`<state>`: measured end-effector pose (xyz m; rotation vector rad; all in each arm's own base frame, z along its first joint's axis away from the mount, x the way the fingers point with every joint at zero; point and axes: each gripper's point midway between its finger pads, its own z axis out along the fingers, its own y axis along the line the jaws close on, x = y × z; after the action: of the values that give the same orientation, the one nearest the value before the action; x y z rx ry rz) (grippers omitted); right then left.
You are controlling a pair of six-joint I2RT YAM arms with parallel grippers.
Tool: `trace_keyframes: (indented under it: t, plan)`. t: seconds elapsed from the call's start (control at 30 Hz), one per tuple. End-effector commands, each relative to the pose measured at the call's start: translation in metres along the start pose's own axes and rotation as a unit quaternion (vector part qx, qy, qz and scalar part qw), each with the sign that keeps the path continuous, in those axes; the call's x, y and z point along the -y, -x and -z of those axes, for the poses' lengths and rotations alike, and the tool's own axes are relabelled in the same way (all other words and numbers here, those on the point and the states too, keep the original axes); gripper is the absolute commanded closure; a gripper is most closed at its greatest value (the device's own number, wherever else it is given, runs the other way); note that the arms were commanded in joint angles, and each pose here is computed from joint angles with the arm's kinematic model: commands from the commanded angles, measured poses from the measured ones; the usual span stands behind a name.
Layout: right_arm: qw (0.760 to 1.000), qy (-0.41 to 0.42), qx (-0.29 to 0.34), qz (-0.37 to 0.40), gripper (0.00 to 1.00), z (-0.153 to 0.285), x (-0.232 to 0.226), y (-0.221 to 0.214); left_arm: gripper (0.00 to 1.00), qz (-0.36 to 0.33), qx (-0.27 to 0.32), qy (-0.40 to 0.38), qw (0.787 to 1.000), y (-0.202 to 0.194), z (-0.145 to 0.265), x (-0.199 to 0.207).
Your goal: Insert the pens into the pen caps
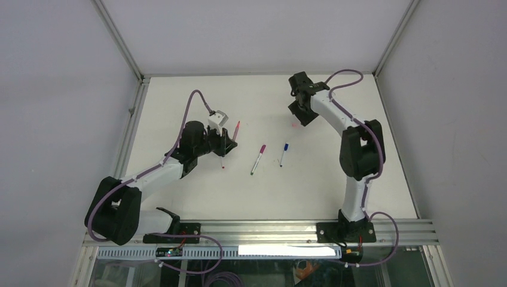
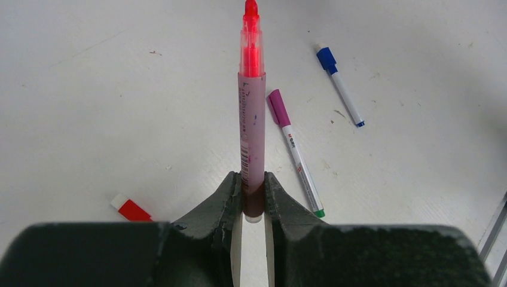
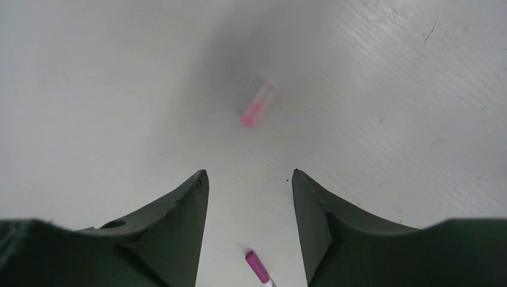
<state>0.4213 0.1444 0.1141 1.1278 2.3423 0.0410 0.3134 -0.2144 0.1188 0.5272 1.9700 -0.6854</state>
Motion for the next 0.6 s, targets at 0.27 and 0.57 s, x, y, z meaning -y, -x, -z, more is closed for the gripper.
trace_keyframes:
  t: [0.27, 0.57]
  plan:
    - [0.992, -0.093, -0.016, -0.079, 0.48, -0.039, -0.004, -0.003, 1.00, -0.023, 0.031, -0.005, 0.999, 0.020, 0.012, 0.005]
    - [0.990, -0.107, -0.011, -0.094, 0.60, -0.066, -0.001, 0.007, 1.00, -0.021, 0.021, 0.001, 1.000, 0.016, 0.009, 0.002]
